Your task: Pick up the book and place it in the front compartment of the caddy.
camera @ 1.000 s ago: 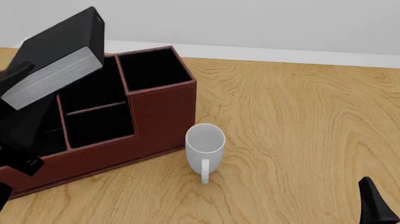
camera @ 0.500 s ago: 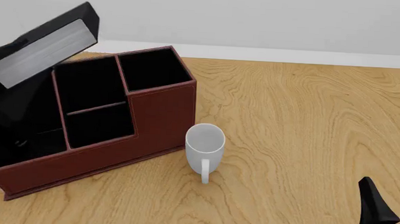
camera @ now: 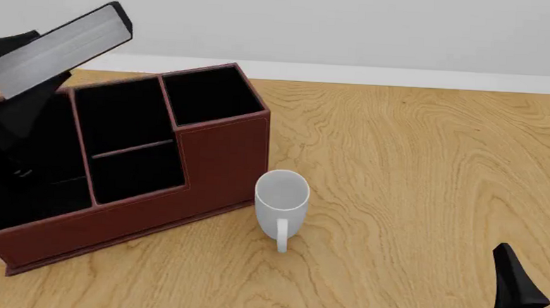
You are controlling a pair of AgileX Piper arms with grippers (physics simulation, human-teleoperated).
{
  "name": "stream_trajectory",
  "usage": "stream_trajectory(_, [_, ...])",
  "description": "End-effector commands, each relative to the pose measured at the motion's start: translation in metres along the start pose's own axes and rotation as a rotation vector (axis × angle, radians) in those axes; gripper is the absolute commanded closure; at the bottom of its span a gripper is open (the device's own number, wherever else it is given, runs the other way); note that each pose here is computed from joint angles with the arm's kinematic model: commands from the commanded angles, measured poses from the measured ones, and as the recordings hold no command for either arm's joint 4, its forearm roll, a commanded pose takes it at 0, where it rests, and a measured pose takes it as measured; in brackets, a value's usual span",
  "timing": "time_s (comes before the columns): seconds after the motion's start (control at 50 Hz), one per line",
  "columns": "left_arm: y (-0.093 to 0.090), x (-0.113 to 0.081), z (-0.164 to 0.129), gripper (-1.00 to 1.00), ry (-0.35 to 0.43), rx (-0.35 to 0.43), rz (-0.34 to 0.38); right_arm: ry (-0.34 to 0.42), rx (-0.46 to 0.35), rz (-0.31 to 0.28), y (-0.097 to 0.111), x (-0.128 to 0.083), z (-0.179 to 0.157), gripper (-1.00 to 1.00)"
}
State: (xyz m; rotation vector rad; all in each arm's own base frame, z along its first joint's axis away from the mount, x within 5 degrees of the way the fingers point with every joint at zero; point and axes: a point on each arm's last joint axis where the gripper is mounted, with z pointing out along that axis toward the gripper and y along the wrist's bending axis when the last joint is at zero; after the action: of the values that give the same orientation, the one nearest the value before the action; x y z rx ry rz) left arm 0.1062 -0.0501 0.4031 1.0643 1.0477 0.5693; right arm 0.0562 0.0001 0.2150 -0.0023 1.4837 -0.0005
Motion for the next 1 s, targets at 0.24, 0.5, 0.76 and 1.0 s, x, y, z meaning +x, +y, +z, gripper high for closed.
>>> stream_trajectory(0.24, [0.004,-0.004,0.005,1.00,0.016,0.063,-0.003,0.000,0.000,0.000,0.000,0.000,0.000,-1.00])
stream_trajectory(0.5, [-0.004,0.004,0.016,1.00,0.067,0.102,-0.036,0.000,0.000,0.000,0.000,0.000,0.000,-1.00])
stream_trajectory(0.76, [-0.014,0.012,0.024,1.00,0.099,0.115,-0.049,0.000,0.000,0.000,0.000,0.000,0.000,-1.00])
stream_trajectory(1.0, [-0.026,0.018,0.029,1.00,0.117,0.148,-0.068,0.000,0.000,0.000,0.000,0.000,0.000,-1.00])
